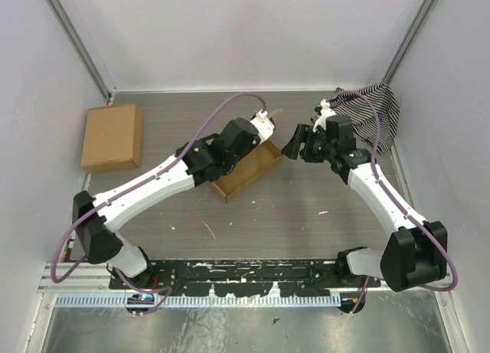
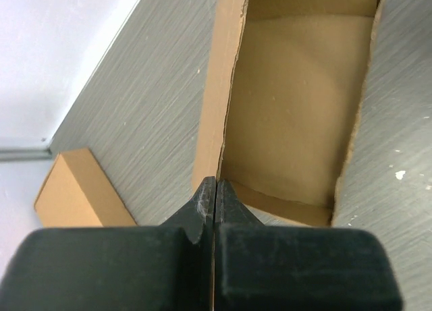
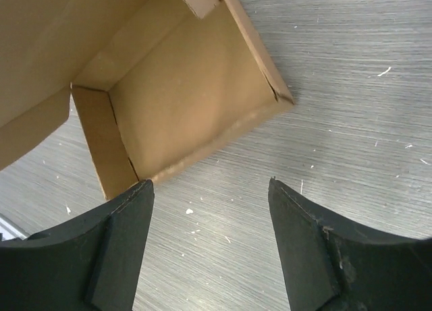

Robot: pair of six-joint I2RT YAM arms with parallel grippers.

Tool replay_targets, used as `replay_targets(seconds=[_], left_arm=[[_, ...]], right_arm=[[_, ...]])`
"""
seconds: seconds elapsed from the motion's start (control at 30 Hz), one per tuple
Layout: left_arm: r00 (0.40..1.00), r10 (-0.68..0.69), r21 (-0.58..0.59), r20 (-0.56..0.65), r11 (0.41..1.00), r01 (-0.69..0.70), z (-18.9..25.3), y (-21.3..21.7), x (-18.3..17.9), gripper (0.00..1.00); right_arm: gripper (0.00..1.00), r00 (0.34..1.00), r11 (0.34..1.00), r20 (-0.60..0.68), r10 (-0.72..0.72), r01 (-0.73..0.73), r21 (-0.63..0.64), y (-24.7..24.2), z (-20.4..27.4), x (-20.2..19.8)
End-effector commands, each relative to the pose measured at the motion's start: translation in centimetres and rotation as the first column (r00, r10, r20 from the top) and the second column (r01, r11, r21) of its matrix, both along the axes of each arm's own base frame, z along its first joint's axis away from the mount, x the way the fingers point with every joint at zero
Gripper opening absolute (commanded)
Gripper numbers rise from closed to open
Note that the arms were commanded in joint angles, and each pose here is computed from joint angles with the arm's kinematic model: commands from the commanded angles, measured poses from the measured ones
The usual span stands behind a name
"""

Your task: Fold the paper box

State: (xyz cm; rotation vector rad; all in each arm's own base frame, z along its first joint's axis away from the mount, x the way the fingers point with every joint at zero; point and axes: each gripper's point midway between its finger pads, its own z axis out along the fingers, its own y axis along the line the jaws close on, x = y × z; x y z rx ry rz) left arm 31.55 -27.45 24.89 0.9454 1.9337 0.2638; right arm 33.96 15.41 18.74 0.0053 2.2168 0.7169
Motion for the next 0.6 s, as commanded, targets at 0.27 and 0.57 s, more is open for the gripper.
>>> replay_targets(seconds=[0.27, 0.57], left_arm=[[0.955, -0.295, -0.209, -0.017, 0.935, 0.285, 6.9, -2.6, -4.1, 0.0], [0.954, -0.298, -0.203, -0.039, 0.937, 0.284, 6.3, -2.4, -4.4, 0.0]], right_arm=[[0.72, 0.973, 0.991, 0.231, 0.003, 0.028, -0.133, -2.0, 5.8, 2.2], [0.7, 0.972, 0.965, 0.235, -0.018, 0.078, -0.249, -3.4, 6.2, 4.7]])
